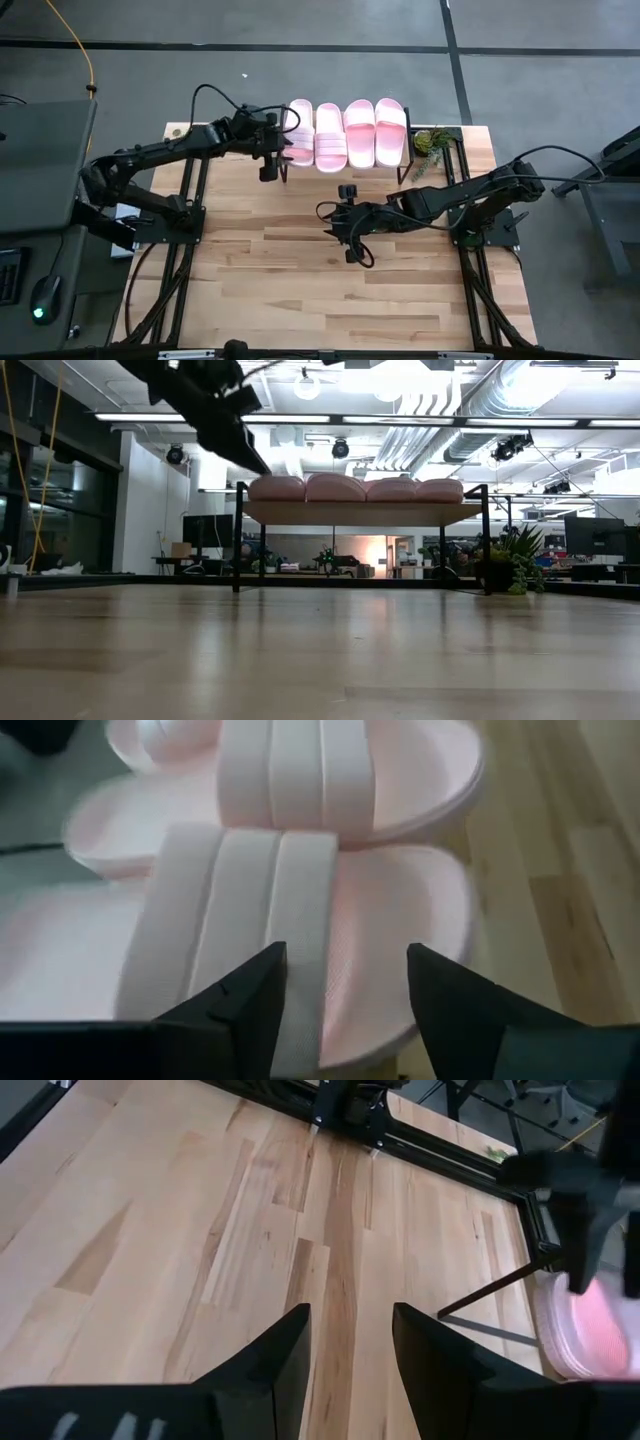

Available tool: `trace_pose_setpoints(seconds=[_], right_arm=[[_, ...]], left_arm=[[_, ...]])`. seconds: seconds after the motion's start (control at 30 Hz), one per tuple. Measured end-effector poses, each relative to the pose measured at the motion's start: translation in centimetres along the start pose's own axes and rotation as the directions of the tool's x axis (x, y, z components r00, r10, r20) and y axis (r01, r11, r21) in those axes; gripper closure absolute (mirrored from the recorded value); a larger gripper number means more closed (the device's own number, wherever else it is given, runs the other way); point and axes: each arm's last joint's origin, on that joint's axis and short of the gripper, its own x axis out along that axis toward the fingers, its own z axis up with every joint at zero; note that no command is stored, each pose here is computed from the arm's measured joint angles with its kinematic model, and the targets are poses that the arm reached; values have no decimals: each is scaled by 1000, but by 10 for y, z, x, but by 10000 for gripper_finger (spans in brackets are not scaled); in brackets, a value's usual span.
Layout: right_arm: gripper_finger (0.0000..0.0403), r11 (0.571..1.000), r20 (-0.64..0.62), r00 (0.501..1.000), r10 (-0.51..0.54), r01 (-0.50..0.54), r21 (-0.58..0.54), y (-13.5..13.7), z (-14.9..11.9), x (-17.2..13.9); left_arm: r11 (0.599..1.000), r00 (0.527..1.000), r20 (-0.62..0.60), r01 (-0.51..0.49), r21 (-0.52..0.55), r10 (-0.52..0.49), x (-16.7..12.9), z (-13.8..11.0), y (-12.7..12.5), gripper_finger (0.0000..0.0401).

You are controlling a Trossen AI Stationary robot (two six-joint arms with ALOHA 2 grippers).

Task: Pick and place slides into the shelf
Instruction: Put the pink slide on the shelf, then return to Home Position

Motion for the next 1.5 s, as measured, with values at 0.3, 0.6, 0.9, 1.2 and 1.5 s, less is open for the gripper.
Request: trace_pose_setpoints(seconds=[0.3,0.6,0.9,1.2,1.5], right_arm=[[269,1000,3,1000,13,-14,0,0,0,0],[269,1000,2,1000,15,-15,0,0,0,0],[269,1000,-3,1000,-12,12,-22,0,0,0],[269,1000,26,999,-19,18,21,-1,3,0],[269,997,94,995,-33,26,72,-2,10,0]], left_arm=[[999,998,-57,41,-1,-41,29,-8,1,216],[1000,1000,13,22,16,-22,6,1,-2,216],[999,995,94,8,42,-12,-15,14,-11,206],[994,975,201,105,-24,-98,-34,27,-28,206],[949,885,346,307,68,-311,-64,45,-64,221]])
